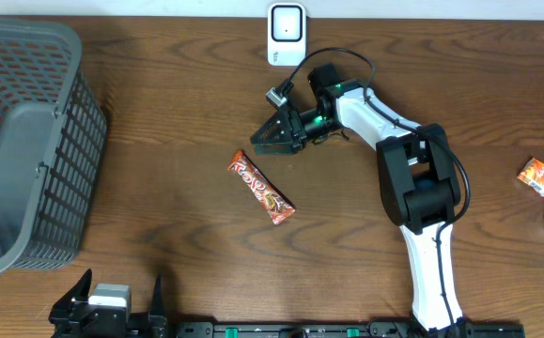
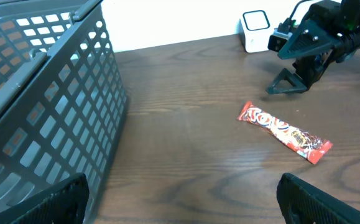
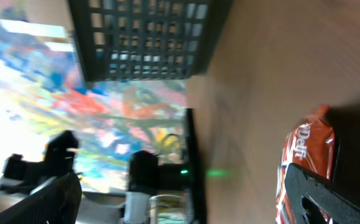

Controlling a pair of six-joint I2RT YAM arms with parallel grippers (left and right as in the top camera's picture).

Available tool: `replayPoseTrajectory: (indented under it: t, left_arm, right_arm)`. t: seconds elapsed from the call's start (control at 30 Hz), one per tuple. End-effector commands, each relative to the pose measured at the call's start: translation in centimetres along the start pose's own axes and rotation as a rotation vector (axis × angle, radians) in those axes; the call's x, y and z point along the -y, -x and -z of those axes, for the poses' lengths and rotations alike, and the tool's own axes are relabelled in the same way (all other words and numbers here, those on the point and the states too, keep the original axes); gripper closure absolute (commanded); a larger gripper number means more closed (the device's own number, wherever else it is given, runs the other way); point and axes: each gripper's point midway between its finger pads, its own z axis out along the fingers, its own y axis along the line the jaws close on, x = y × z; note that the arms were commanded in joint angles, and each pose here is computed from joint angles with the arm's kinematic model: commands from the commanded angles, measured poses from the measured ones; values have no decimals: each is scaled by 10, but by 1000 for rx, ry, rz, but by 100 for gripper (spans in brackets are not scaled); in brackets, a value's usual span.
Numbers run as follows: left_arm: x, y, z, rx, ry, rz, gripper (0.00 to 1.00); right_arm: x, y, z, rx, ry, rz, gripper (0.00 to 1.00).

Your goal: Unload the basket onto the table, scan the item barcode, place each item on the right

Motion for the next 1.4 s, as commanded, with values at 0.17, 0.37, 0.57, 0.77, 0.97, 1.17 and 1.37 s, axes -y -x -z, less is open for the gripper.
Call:
replayPoseTrajectory:
  t: [0.17, 0.37, 0.57, 0.77, 0.97, 1.17, 1.37]
  left_arm:
    - [-1, 1, 2, 7, 8, -4, 4]
    - [-1, 1, 2, 7, 8, -4, 4]
    - [-1, 1, 2, 7, 8, -4, 4]
    - [-1, 1, 2, 7, 8, -4, 4]
    - [-1, 1, 2, 7, 8, -4, 3]
    - [-1, 1, 2, 7, 8, -4, 4]
    - [-1, 1, 2, 7, 8, -4, 3]
  right_arm:
    - [53, 0, 25, 8, -361, -28, 3]
    - [54, -14, 28, -40, -522, -59, 17]
    - [76, -25, 29, -129, -940, 14, 11]
    - [80, -26, -8, -188, -1099, 137, 7]
    - [84, -13, -21, -160, -1278, 267, 11]
    - [84, 13, -1, -79, -1530, 385, 18]
    - [77, 15, -7, -136, -1632, 520, 19]
